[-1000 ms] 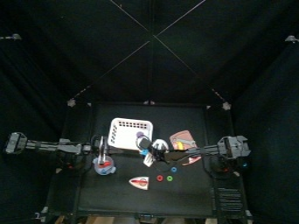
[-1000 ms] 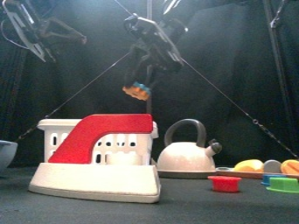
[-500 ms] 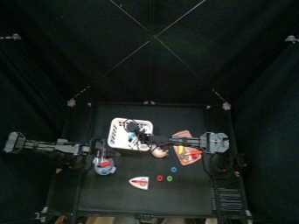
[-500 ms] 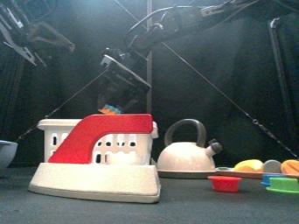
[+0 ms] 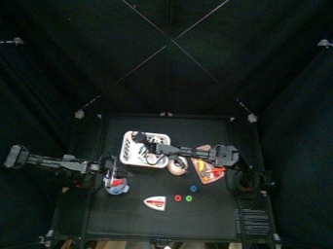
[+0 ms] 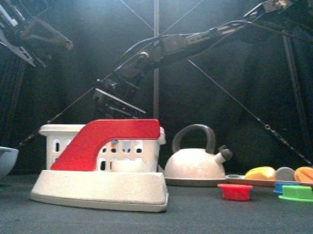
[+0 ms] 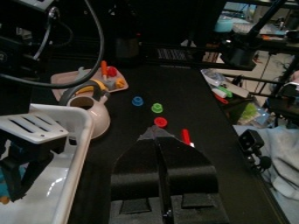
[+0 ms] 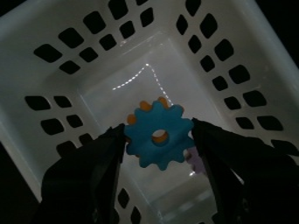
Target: Place gears in basket
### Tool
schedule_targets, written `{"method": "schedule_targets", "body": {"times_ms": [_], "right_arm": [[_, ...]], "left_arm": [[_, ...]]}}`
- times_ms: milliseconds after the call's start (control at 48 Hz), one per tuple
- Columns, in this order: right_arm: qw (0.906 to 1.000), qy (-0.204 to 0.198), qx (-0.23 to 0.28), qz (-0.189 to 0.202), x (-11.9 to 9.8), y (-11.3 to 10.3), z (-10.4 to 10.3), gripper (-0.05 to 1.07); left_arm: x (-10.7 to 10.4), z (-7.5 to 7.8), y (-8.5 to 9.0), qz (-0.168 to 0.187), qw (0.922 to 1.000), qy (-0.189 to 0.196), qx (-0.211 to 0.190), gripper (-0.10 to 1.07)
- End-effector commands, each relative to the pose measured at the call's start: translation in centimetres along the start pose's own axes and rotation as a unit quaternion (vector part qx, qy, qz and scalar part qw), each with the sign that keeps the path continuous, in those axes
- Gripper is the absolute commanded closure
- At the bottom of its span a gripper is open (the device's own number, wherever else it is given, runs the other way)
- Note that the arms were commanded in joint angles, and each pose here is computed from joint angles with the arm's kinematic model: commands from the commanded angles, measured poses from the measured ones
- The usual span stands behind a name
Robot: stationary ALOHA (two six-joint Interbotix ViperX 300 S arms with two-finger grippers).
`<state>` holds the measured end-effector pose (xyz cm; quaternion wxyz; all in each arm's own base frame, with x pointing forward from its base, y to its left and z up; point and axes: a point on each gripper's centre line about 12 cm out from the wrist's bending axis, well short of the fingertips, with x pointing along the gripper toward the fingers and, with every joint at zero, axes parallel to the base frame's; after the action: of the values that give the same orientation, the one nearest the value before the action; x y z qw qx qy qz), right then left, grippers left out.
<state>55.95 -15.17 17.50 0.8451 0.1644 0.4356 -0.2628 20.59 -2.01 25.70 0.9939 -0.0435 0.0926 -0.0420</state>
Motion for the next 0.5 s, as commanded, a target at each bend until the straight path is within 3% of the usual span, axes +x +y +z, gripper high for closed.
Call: {"method": "schedule_targets", "body": {"times_ms": [0, 479], "right_arm": [[0.9995, -0.027, 0.008, 0.009, -1.7, 0.0, 1.9, 0.34], [0.9998, -0.009, 0.015, -0.003, 0.5, -1.0, 1.1, 0.34]], "left_arm": [[0.1, 0.6, 0.0, 0.001, 1.0000, -0.009, 0.001, 1.00], [0.0, 0.6, 0.0, 0.002, 0.9999, -0.012, 0.000, 1.00]]}}
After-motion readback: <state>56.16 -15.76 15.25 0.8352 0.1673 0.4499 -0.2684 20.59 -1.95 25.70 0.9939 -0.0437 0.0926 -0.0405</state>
